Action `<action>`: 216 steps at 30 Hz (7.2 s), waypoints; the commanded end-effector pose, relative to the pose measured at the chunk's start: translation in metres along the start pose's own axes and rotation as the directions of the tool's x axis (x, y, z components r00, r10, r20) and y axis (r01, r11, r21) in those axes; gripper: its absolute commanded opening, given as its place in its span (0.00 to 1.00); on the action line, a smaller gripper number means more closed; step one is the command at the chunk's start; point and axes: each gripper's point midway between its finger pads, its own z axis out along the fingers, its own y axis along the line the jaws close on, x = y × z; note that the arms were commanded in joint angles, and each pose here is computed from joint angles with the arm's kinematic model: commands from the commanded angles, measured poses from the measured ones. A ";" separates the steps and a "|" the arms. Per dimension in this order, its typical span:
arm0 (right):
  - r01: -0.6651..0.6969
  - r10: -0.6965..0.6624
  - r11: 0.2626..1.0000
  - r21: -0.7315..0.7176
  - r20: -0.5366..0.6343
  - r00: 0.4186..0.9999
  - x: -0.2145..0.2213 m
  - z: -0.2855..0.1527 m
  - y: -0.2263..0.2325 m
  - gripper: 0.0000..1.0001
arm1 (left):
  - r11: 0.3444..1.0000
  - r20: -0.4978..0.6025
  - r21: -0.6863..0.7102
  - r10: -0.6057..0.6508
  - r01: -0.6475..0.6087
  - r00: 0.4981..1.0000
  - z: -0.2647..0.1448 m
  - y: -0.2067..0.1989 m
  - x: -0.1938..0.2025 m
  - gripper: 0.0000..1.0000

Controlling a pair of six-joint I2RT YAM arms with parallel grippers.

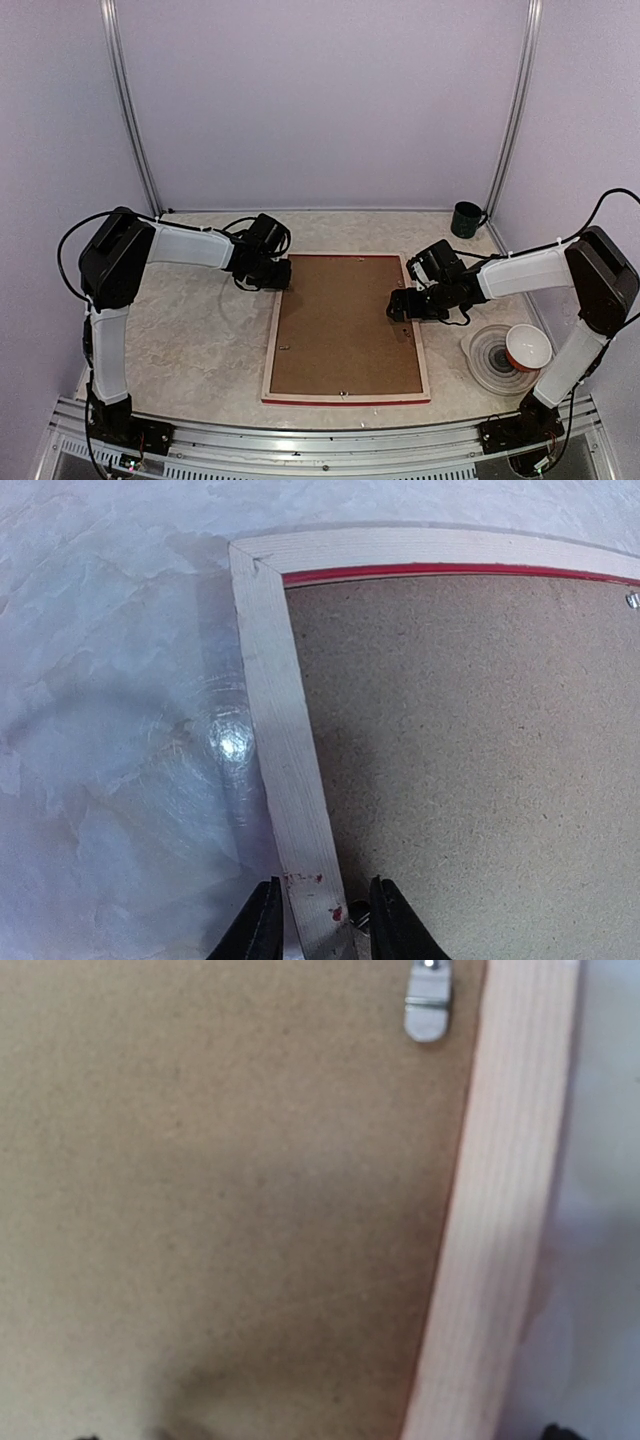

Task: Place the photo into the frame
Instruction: Press the fastener onto the backboard.

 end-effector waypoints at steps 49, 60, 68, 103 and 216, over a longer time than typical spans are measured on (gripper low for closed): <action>0.038 -0.041 0.995 0.095 0.021 0.999 -0.020 -0.026 -0.023 0.99 | 0.999 0.124 0.047 -0.013 0.007 0.992 -0.056 -0.016 -0.014 0.75; 0.043 -0.046 0.996 0.080 0.040 0.998 -0.031 -0.035 -0.022 0.99 | 0.989 0.030 0.057 0.137 -0.138 0.990 -0.095 -0.039 0.067 0.99; 0.055 -0.058 0.995 0.079 0.045 0.997 -0.036 -0.032 -0.022 0.99 | 0.983 -0.038 0.114 0.147 -0.142 0.988 -0.123 -0.026 0.130 0.99; 0.041 -0.043 0.996 0.082 0.026 0.999 -0.029 -0.024 -0.027 0.99 | 0.967 -0.076 0.160 0.214 -0.200 0.974 -0.099 -0.038 0.143 0.77; 0.045 -0.048 0.995 0.085 0.026 0.999 -0.026 -0.026 -0.029 0.99 | 0.988 -0.130 0.011 0.154 -0.154 0.979 -0.082 -0.015 0.149 0.43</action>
